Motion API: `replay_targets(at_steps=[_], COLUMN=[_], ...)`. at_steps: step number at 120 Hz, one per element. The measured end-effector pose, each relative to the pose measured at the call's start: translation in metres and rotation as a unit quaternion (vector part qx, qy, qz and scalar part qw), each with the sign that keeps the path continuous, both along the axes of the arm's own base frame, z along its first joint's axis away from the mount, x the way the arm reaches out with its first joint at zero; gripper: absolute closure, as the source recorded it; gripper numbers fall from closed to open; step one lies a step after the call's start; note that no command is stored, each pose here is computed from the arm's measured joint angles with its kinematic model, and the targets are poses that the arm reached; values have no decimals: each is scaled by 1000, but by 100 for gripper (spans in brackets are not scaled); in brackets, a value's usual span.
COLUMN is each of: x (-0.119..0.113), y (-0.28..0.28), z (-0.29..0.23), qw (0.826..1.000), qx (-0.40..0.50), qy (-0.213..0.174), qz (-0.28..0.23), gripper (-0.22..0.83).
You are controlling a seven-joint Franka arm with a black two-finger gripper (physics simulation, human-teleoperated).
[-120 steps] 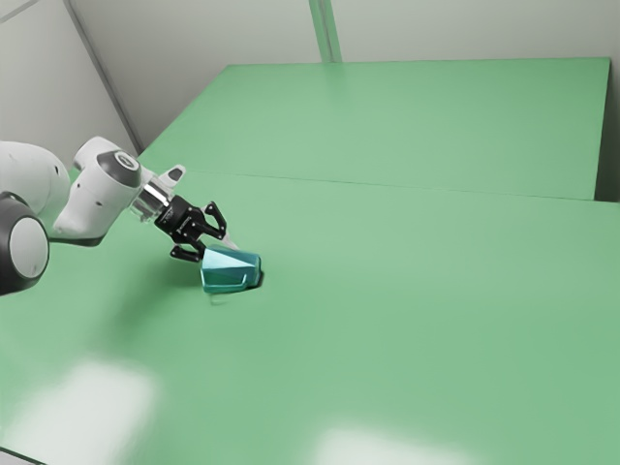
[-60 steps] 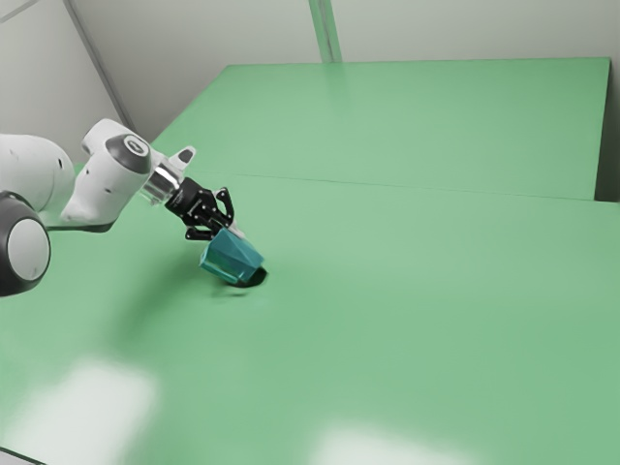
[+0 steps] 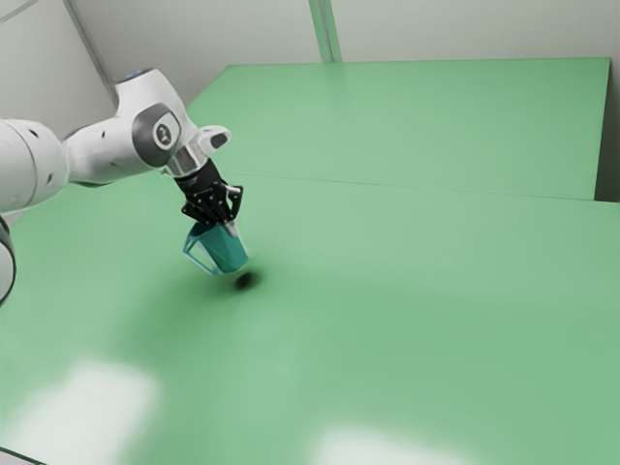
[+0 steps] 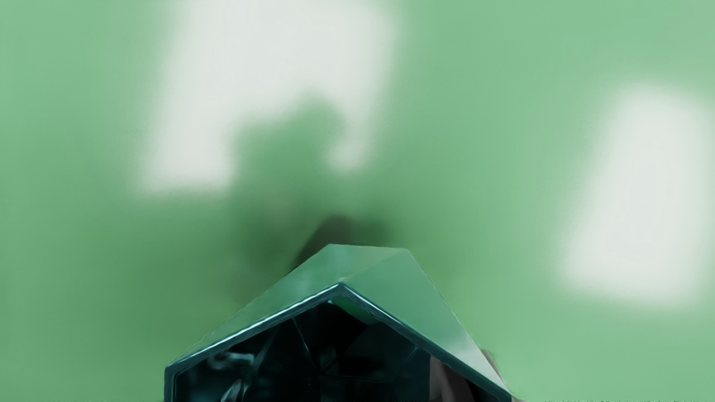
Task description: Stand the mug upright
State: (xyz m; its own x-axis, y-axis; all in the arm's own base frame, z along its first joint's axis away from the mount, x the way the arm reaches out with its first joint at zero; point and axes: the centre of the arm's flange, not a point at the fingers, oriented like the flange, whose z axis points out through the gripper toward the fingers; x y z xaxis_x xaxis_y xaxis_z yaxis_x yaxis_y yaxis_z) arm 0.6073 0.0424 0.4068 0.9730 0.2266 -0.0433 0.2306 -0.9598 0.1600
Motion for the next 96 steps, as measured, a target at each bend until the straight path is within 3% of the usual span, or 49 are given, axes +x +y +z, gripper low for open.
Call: replay_targets(at_steps=[16,34,96], x=[-18,-32,-33], y=[-19,-32,-42], z=[4,0,-48], qw=[998,995,996], qx=[59,86,91], qy=[-11,-20,-5], qz=[-35,-40,10], gripper=[79,79,79])
